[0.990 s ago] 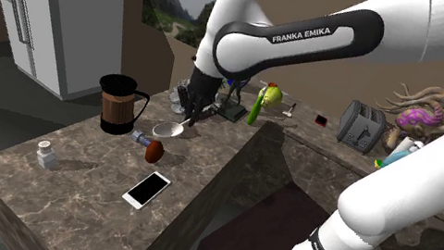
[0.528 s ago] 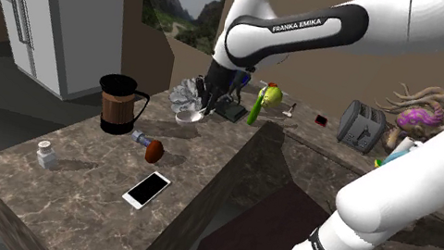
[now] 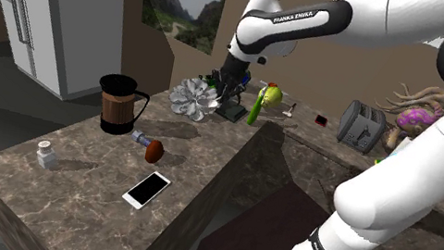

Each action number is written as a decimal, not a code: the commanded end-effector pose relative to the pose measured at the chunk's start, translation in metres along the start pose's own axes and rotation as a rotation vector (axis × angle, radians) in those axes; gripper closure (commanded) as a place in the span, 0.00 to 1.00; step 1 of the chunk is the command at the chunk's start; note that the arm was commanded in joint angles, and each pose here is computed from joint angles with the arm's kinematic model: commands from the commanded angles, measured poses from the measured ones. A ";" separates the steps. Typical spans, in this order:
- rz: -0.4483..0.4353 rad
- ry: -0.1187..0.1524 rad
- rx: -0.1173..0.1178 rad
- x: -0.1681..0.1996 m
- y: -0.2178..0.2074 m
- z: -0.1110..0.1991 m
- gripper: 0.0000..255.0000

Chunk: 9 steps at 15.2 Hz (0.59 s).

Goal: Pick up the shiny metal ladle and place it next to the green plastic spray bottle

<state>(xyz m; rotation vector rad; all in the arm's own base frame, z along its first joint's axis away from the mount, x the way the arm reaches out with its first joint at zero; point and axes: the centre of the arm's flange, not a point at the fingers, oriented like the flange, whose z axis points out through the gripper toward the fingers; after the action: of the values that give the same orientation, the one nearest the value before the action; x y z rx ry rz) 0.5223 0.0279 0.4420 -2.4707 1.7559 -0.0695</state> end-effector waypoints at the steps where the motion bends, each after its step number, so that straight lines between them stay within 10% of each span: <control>1: -0.001 0.000 -0.001 0.027 0.000 0.001 1.00; 9: -0.001 0.000 -0.001 0.132 -0.008 -0.001 1.00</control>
<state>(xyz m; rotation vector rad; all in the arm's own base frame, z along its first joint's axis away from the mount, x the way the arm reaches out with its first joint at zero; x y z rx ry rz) 0.5710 -0.0801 0.4412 -2.4711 1.7564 -0.0698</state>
